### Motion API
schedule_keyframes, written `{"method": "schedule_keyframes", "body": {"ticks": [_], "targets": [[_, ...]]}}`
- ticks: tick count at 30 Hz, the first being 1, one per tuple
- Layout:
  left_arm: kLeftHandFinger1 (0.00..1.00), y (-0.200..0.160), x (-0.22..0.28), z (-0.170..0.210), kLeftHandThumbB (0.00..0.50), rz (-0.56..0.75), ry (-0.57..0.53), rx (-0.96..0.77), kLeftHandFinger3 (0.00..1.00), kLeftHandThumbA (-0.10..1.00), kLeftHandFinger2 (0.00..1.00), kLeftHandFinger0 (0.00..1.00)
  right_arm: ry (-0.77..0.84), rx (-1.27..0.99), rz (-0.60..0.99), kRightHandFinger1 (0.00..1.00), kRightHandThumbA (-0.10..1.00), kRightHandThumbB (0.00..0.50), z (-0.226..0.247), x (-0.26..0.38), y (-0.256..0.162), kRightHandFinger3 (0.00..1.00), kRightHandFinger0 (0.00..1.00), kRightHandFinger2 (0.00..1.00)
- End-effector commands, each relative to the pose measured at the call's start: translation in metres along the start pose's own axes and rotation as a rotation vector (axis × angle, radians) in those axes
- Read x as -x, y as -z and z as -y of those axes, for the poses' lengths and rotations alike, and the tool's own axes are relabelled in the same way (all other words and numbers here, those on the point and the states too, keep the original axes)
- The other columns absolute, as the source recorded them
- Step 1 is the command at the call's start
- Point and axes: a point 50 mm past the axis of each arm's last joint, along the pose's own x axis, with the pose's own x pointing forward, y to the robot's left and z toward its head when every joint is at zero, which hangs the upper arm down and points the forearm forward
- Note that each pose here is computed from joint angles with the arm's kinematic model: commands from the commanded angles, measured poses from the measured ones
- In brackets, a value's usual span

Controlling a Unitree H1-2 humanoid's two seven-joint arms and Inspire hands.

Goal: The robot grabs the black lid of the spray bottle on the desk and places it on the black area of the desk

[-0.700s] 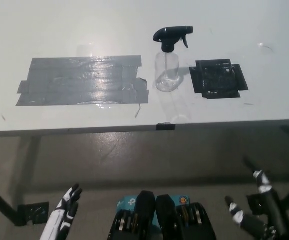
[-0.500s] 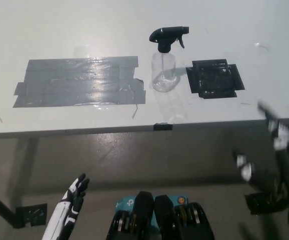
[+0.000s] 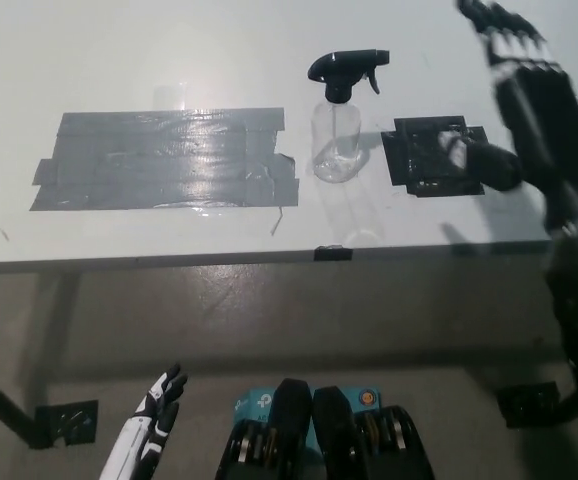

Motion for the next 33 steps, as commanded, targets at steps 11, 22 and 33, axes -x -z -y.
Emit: {"method": "schedule_keyframes", "body": {"ticks": [11,22,33], "targets": [[1.0,-0.003,-0.002,-0.006,0.287,0.045,0.037,-0.056,1.0,1.0,1.0,1.0,-0.125,0.298,-0.119,1.0,0.87,0.374,-0.015,-0.111,-0.023,1.0,1.0,1.0],[1.0,-0.006,-0.007,0.0,0.286,0.066,0.061,-0.089,1.0,1.0,1.0,1.0,-0.155,0.356,-0.161,1.0,0.83,0.378,-0.037,-0.141,-0.021,1.0,1.0,1.0],[1.0,-0.009,-0.007,0.004,0.262,0.067,0.092,-0.099,1.0,1.0,1.0,1.0,-0.204,0.389,-0.22,1.0,0.85,0.373,-0.057,-0.145,-0.009,1.0,1.0,1.0]]}}
